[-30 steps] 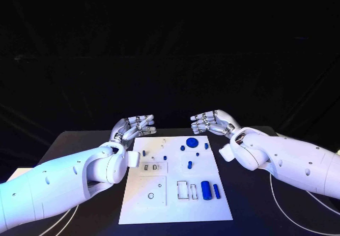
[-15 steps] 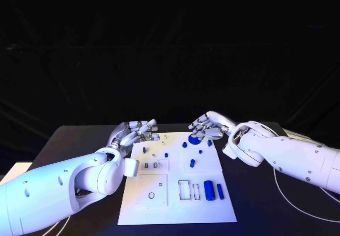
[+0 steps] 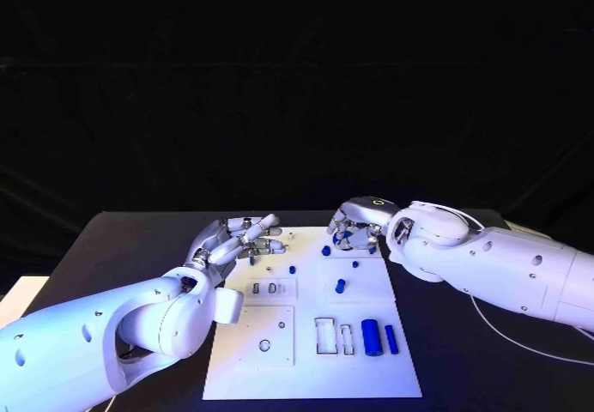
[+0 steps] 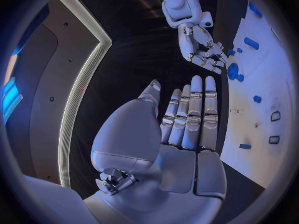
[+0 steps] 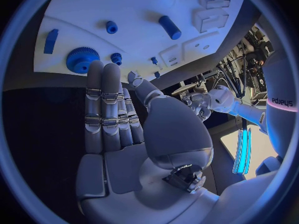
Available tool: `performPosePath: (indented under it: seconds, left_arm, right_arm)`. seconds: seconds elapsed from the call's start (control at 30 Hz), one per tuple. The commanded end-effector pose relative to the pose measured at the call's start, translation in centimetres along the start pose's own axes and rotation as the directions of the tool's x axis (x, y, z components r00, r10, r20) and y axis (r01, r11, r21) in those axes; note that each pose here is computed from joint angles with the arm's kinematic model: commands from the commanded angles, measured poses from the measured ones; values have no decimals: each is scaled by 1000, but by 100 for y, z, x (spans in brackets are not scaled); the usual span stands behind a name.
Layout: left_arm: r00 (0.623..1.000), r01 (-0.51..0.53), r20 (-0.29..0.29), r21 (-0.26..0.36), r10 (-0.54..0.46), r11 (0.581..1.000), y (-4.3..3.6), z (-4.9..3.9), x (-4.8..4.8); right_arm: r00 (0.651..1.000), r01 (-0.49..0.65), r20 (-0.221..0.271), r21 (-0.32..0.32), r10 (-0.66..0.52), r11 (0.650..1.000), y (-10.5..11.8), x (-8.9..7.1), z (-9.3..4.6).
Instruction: Assemble the parts on the task board
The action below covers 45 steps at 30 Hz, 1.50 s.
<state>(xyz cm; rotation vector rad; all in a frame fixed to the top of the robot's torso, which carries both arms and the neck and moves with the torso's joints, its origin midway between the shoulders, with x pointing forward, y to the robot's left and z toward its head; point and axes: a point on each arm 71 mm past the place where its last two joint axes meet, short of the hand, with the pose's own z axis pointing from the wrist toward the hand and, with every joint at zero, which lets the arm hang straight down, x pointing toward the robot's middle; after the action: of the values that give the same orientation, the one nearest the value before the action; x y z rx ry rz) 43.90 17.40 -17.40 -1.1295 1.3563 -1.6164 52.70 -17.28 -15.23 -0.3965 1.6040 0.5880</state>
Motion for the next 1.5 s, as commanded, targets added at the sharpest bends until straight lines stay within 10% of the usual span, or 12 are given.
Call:
performPosePath:
  seconds: [0.03, 1.5]
  left_arm:
    - [999, 18, -26, 1, -18, 1000, -21, -13, 41]
    - [999, 24, -37, -1, -24, 1000, -46, -36, 73]
  right_arm:
    - [988, 148, -55, 11, -147, 989, 21, 23, 34]
    - [977, 193, -86, -5, -193, 981, 103, 62, 241]
